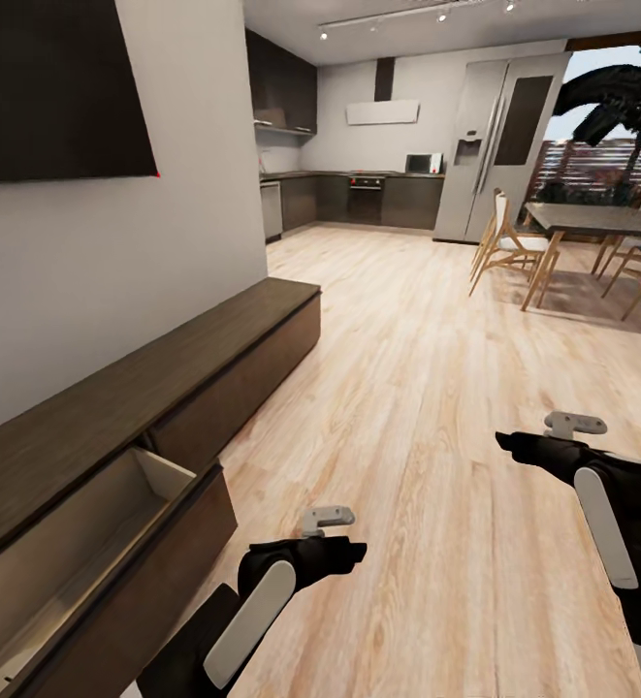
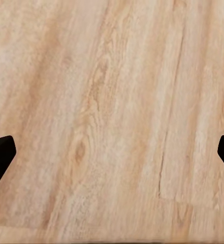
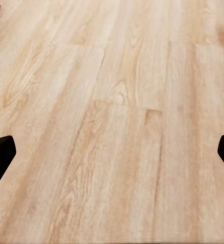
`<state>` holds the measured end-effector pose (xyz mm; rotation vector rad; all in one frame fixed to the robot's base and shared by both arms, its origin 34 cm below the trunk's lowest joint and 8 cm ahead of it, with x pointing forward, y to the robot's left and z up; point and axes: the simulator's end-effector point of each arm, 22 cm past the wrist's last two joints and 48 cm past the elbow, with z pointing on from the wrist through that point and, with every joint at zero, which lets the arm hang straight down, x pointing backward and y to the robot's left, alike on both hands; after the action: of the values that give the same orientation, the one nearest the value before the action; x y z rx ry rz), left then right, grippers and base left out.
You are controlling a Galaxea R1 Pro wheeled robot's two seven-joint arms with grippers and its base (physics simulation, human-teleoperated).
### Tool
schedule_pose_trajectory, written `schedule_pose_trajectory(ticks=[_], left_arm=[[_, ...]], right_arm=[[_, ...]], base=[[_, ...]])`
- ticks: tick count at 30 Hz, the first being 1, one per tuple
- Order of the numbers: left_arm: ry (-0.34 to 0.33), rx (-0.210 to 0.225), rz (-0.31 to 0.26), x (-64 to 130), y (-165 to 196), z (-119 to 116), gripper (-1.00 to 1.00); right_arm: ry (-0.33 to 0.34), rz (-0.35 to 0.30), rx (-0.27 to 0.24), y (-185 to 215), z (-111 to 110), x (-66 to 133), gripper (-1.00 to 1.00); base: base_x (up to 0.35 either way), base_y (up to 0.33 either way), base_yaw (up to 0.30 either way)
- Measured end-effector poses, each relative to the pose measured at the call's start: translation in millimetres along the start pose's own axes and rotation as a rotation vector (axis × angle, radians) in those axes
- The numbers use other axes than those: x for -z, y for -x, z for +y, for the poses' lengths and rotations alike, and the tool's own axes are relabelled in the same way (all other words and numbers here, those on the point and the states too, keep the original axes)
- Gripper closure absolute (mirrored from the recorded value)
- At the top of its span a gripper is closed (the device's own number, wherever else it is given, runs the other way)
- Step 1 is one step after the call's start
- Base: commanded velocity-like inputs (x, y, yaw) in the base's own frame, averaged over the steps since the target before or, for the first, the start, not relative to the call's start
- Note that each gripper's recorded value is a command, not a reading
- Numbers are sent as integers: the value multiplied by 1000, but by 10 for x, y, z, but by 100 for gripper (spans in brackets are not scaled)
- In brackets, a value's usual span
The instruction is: Place each of the two pumpkins and all three candles from the living room inside a cabinet in the living room (use any cabinet), then make sure every cabinet is closed, and position the cauldron so it is next to a table in the living room.
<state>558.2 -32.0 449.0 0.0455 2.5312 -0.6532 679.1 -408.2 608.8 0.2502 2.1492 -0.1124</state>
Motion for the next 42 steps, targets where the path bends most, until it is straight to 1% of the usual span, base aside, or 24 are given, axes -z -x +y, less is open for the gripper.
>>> schedule_pose_trajectory(ticks=[4,5,8,10,11,17,19,22,23,24,26,28,31,37,42], left_arm=[[10,3,12,25,23,3,-100],[21,5,25,5,-5,41,-100],[44,3,37,-3,6,96,-100],[70,-4,41,-17,19,170,-100],[115,-7,50,-78,-28,324,-100],[125,-4,41,-96,-15,362,-100],[141,17,32,-133,-31,434,-100],[146,23,31,-147,-42,450,-100],[151,29,30,-159,-52,469,-100],[151,29,29,-157,-49,469,-100],[151,29,27,-152,-44,469,-100],[152,28,25,-146,-37,469,-100],[153,29,17,-135,-16,471,-100],[154,39,-19,-110,72,474,-100],[154,38,-29,-89,104,470,-100]], right_arm=[[0,1,0,88,8,30,-100],[0,1,0,109,10,38,-100],[-1,6,1,163,13,61,-100],[-4,15,2,170,6,75,-100],[-10,29,7,140,-7,82,-100],[-19,37,15,114,-37,80,-100],[-44,79,13,-41,-158,7,-100],[-60,108,4,-160,-246,-32,-100],[-141,163,6,-502,-503,-28,-100],[-155,169,5,-544,-537,-18,-100],[-203,167,8,-560,-641,17,-100],[-215,165,9,-556,-666,34,-100],[-223,162,8,-548,-681,51,-100],[-228,158,6,-533,-696,81,-100],[-229,151,4,-502,-698,105,-100]], base=[[0,0,-270],[0,0,-278],[0,0,-281],[0,0,-284],[0,0,-285],[0,0,-285],[0,0,-285],[0,0,-281],[0,0,-267],[0,0,-253],[0,0,-233],[0,0,-222],[0,0,-214],[0,0,-207],[0,0,-197]])
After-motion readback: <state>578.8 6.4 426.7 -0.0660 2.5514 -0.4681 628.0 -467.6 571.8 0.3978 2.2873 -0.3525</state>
